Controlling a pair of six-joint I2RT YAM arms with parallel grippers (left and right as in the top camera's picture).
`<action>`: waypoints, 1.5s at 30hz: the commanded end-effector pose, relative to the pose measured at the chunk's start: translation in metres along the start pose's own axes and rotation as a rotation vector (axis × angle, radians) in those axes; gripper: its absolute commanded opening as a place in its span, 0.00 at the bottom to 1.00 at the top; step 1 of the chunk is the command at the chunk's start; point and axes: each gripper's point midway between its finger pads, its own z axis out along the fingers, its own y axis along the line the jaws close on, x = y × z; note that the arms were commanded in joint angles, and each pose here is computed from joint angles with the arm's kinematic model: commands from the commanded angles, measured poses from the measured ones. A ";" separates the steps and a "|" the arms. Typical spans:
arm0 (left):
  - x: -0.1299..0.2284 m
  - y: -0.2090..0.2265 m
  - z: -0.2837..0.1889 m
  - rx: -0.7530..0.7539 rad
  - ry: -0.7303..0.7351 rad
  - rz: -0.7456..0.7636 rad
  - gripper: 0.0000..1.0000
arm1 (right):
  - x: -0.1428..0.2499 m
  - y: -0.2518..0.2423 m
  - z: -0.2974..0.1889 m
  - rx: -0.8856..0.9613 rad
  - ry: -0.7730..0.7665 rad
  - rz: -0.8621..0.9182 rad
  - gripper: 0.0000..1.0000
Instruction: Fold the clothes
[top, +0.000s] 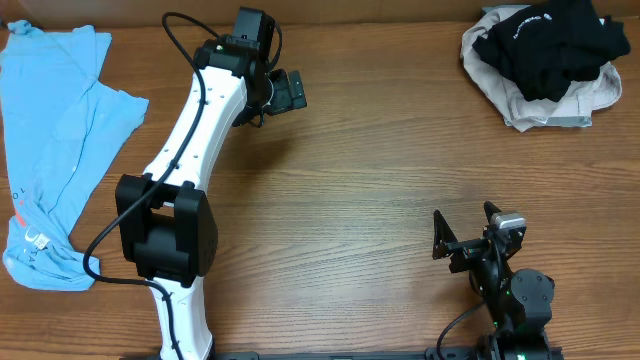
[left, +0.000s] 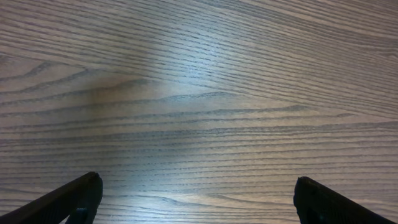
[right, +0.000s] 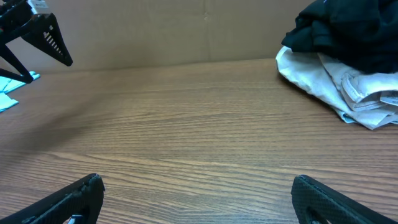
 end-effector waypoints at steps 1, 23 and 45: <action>0.001 0.000 0.003 0.000 0.007 -0.009 1.00 | 0.001 -0.002 0.000 0.011 -0.008 0.002 1.00; -0.021 0.020 -0.057 -0.162 -0.200 0.168 1.00 | 0.001 -0.002 0.000 0.011 -0.008 0.002 1.00; 0.153 0.103 -0.154 0.088 -0.984 0.619 1.00 | 0.001 -0.002 0.000 0.011 -0.008 0.002 1.00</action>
